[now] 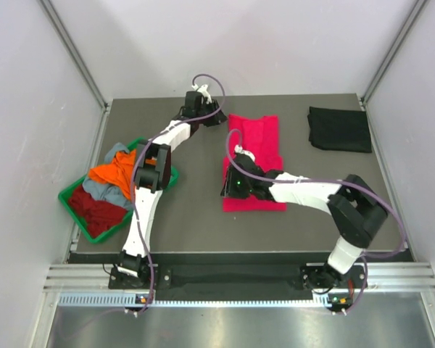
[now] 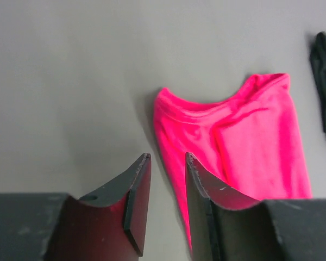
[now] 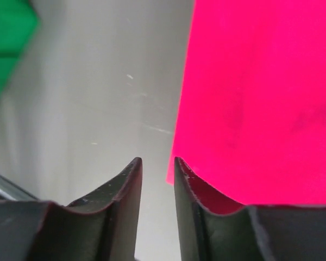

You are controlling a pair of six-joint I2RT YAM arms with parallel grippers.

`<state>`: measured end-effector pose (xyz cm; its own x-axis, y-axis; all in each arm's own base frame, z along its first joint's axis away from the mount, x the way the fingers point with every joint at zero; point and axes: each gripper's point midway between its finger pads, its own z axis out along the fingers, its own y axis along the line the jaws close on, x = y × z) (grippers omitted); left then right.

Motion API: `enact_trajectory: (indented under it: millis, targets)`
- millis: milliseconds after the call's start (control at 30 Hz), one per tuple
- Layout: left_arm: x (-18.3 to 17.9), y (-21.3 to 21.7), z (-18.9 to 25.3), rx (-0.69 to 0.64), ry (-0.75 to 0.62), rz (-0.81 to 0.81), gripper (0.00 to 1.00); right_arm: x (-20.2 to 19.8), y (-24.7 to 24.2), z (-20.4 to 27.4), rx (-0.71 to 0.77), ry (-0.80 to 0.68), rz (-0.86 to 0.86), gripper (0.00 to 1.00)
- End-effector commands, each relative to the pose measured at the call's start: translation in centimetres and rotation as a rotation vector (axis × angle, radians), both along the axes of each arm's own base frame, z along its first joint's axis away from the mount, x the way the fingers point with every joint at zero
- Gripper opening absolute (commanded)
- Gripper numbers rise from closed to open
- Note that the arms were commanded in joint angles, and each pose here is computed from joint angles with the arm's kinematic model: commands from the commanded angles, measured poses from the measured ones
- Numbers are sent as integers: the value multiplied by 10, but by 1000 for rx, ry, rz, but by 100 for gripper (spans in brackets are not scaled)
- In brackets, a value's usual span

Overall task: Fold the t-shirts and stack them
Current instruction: Fold the tshirt

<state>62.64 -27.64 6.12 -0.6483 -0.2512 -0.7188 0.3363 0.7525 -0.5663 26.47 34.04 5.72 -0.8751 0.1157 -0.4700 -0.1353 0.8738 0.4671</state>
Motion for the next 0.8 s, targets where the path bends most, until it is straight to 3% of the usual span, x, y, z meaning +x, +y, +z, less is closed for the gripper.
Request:
enact_trajectory:
  millis: [0, 200, 333, 400, 433, 467, 533, 767]
  targets:
    - [0, 18, 100, -5, -120, 24, 37, 18, -17, 59, 36, -94, -53, 32]
    - [-39, 30, 117, 51, -21, -17, 38, 19, -87, 76, 24, -89, -151, 40]
    - [-96, 37, 86, 69, 159, -66, 37, 14, -137, 70, -21, -75, -175, 47]
    - [-125, 36, 93, 55, 181, -99, 36, 11, -162, 57, -27, -29, -209, 48]
    - [-148, 41, 68, 73, 256, -99, 36, 9, -169, 56, -19, -23, -224, 48]
    - [-161, 41, 82, 72, 237, -104, 36, 1, -175, 46, -10, 14, -234, 48]
    - [-189, 47, 63, 100, 281, -105, 36, 3, -191, 40, 20, 29, -298, 48]
    - [-286, 37, 64, 174, 296, -154, 37, -10, -207, 9, 59, 94, -384, 47]
